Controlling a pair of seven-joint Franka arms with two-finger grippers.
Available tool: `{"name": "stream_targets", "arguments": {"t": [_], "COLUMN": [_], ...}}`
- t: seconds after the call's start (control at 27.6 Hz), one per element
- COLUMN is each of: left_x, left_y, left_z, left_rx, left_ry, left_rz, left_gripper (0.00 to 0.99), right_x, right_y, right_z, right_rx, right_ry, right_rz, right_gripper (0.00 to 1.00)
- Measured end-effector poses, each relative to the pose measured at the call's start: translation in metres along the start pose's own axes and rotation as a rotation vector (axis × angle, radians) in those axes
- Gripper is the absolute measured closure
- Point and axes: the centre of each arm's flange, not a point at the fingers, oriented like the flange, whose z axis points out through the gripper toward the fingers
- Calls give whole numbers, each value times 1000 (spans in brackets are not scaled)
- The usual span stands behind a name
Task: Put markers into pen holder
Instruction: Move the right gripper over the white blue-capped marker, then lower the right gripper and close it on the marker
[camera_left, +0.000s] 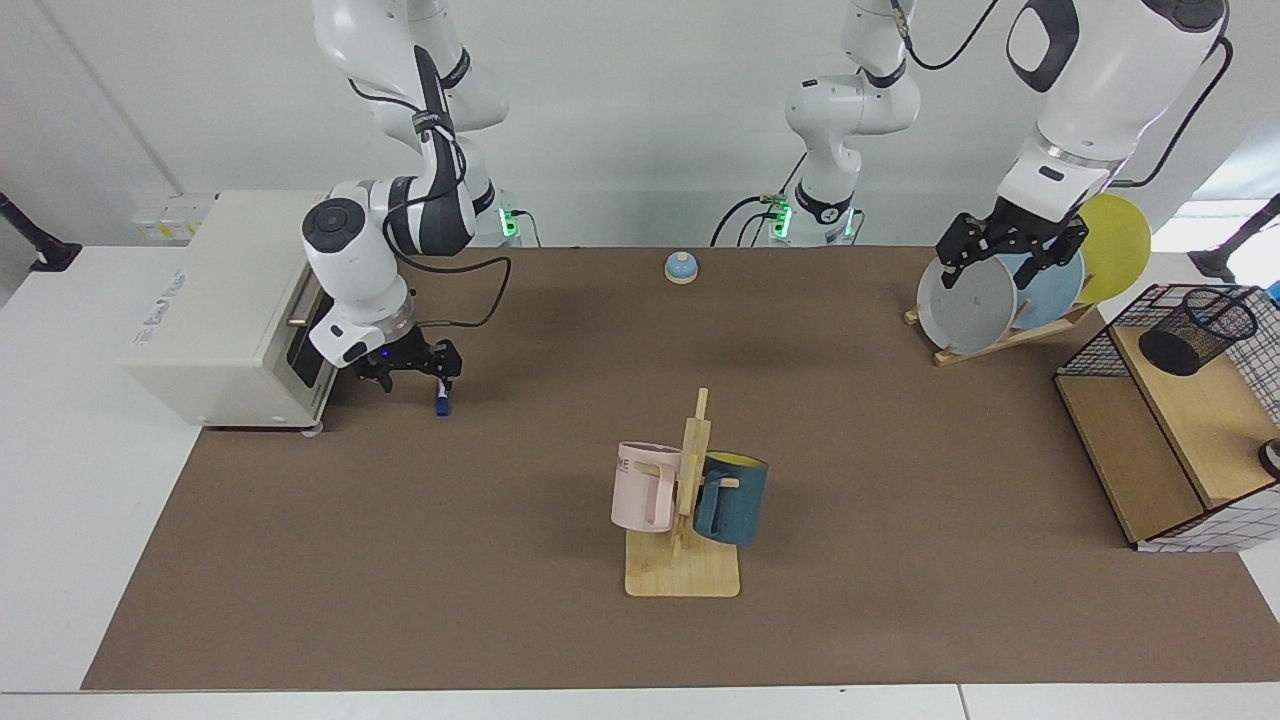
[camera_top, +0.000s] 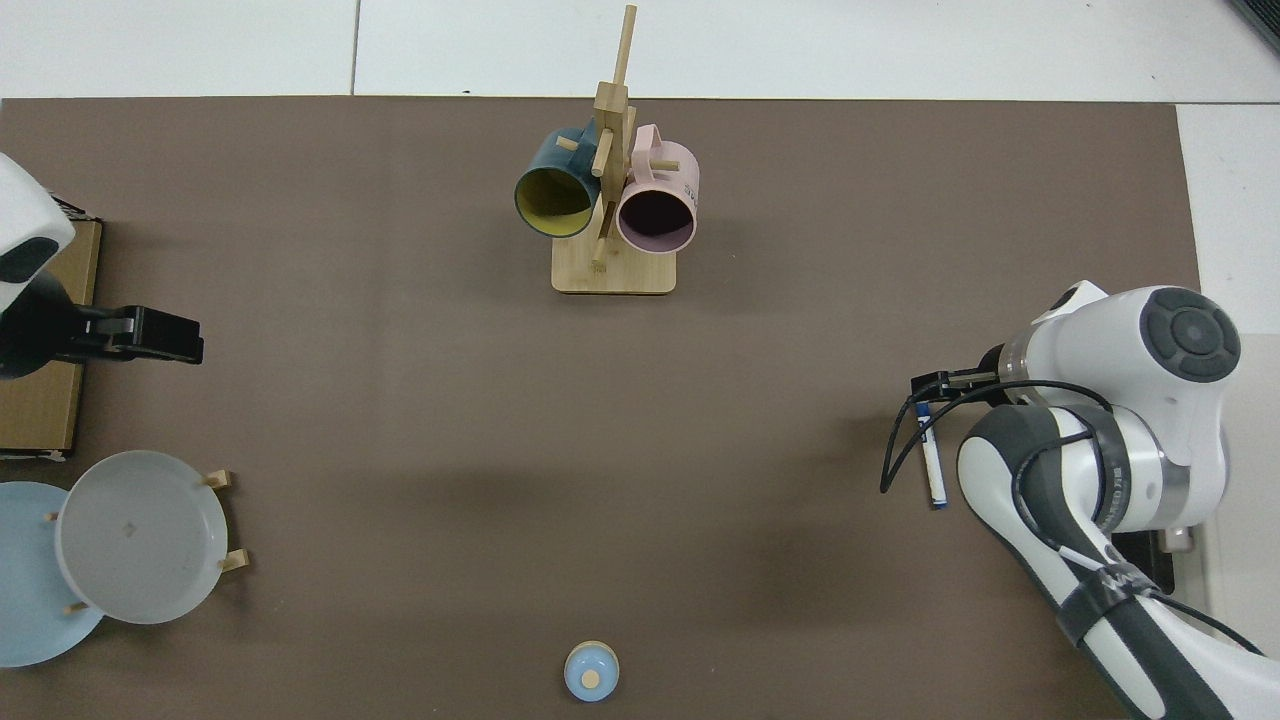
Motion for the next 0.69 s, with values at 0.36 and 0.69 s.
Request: {"name": "stream_targets", "arguments": {"t": [0.36,0.69], "left_x": [0,0], "left_y": [0,0], "left_z": [0,1], "left_rx": [0,0], "left_ry": [-1,-2], "left_rz": [0,0], "left_gripper": [0,0], "right_x": [-17,-22], "right_y": [-9,-12], "right_z": [46,59], "right_rx": [-8,-12], "right_ry": [-37,-62], "right_rz": [-19,-25], "right_gripper": [0,84]}}
